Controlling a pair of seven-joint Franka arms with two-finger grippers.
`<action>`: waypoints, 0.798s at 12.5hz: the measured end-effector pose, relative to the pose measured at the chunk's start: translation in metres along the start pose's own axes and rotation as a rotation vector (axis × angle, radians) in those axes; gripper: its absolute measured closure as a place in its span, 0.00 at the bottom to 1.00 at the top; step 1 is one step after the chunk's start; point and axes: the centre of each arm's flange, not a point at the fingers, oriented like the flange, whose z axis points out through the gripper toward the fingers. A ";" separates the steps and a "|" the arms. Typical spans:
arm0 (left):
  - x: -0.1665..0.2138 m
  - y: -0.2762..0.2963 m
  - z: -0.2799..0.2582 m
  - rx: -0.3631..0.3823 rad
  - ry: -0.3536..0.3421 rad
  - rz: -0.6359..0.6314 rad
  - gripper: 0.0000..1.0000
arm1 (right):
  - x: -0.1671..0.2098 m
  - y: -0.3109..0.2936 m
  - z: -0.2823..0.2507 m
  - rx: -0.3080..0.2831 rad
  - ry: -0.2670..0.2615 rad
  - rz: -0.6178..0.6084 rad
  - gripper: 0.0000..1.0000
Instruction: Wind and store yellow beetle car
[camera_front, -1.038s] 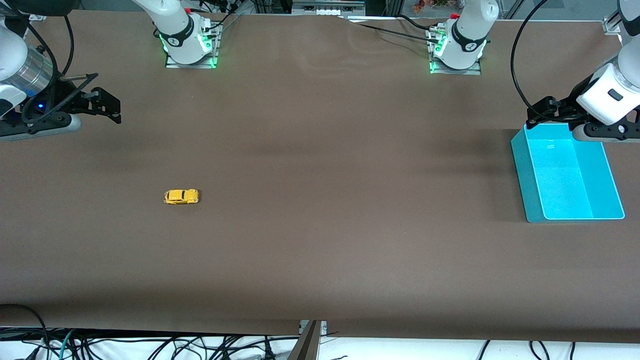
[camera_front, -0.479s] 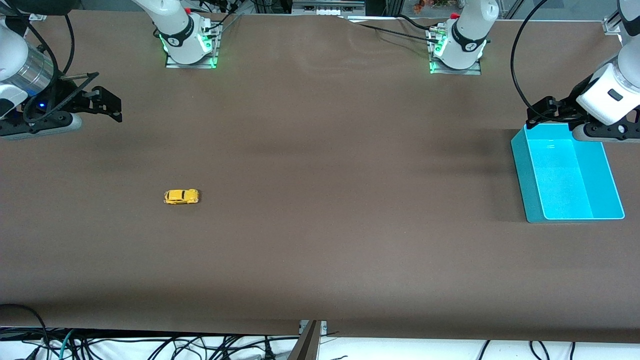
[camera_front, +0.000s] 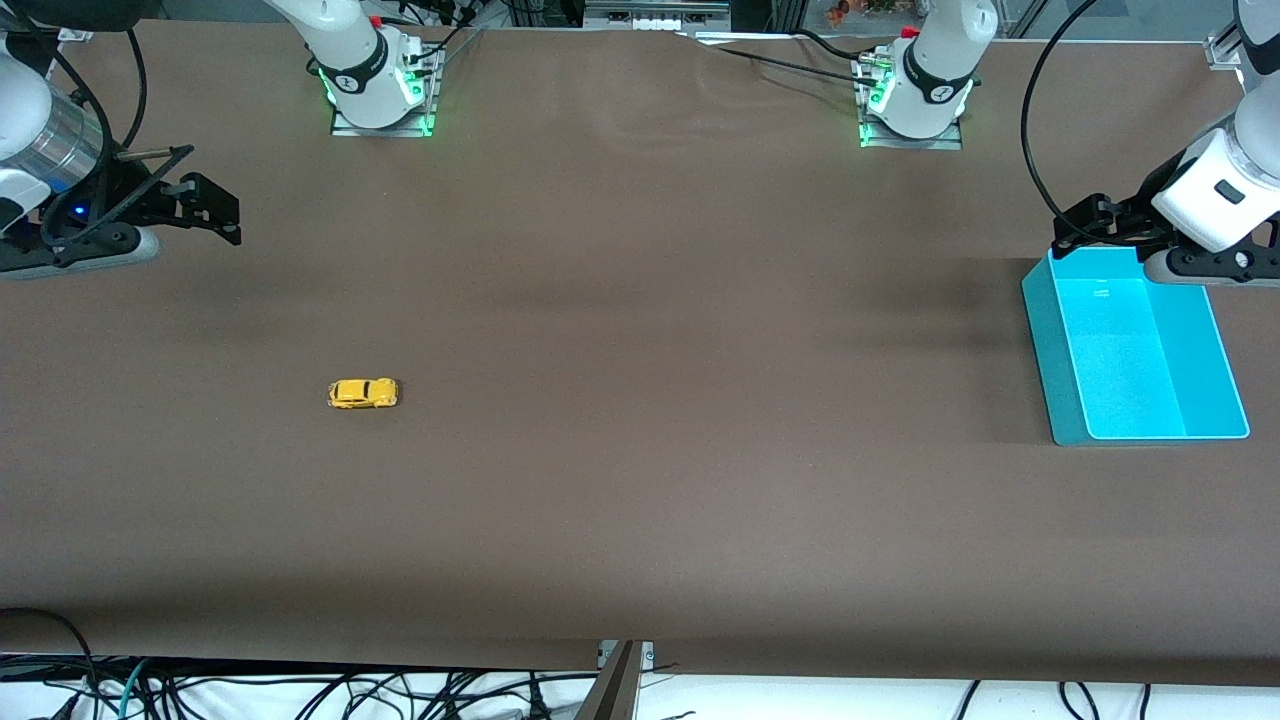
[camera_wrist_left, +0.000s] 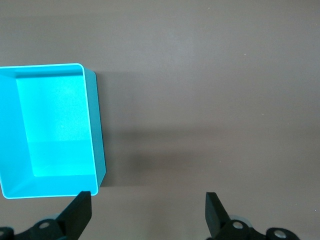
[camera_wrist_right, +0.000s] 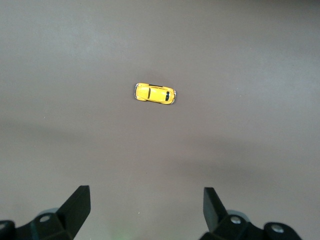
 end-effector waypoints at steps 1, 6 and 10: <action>0.000 0.000 0.000 0.000 0.000 0.000 0.00 | 0.000 0.000 0.000 0.000 0.000 0.000 0.00; 0.000 0.002 -0.002 0.000 0.004 0.004 0.00 | 0.000 0.000 0.000 0.000 0.000 0.001 0.00; 0.000 0.005 -0.004 0.001 0.008 0.008 0.00 | 0.000 0.001 0.000 0.000 0.000 0.001 0.00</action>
